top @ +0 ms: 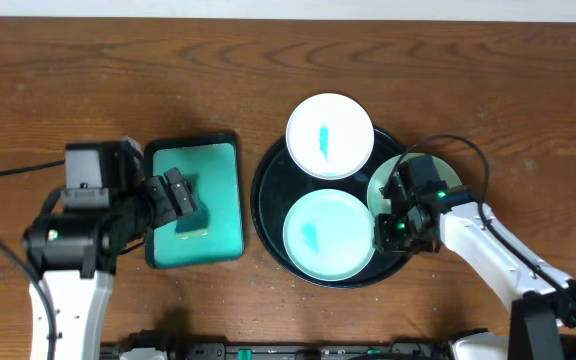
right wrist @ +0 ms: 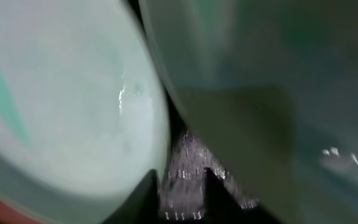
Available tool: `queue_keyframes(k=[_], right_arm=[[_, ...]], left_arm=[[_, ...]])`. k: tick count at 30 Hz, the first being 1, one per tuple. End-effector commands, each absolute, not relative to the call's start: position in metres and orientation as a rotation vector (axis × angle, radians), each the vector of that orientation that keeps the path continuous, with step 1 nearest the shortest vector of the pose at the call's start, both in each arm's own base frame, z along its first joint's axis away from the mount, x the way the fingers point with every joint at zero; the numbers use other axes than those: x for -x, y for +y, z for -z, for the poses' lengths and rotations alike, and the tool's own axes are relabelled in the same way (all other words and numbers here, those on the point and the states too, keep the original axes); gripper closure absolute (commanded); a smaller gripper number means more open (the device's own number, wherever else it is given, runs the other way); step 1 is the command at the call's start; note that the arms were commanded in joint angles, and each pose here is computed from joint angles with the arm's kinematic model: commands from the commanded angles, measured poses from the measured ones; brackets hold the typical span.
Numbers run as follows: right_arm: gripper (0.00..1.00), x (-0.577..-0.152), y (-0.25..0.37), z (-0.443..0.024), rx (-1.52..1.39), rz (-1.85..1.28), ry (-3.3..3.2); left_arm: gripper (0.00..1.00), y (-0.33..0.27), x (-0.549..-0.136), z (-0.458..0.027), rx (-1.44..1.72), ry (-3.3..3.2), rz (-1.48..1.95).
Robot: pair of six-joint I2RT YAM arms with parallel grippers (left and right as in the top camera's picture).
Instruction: Clean dirty plates on tray and stack at the side
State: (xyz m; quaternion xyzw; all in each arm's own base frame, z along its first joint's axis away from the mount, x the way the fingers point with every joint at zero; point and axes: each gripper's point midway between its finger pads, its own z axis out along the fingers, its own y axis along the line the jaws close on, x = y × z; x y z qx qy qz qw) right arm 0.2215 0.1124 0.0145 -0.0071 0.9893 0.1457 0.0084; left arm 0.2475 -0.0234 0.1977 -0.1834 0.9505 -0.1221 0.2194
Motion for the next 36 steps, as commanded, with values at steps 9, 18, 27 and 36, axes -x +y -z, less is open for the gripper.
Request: queue_keyframes(k=[9, 18, 27, 36], right_arm=[[0.99, -0.259, 0.114, 0.0, -0.015, -0.401, 2.941], [0.99, -0.268, 0.115, -0.002, -0.015, -0.403, 2.9], [0.99, -0.268, 0.115, -0.002, -0.015, -0.403, 2.901], [0.99, -0.269, 0.114, -0.002, -0.017, -0.391, 2.9]], left_arm=[[0.16, -0.023, -0.25, -0.128, 0.552, 2.922, 0.264], [0.28, -0.017, -0.253, -0.06, 0.583, 3.134, 0.061], [0.55, -0.024, -0.277, 0.0, 0.587, 3.197, 0.093], [0.92, -0.028, -0.28, -0.014, 0.551, 3.212, 0.13]])
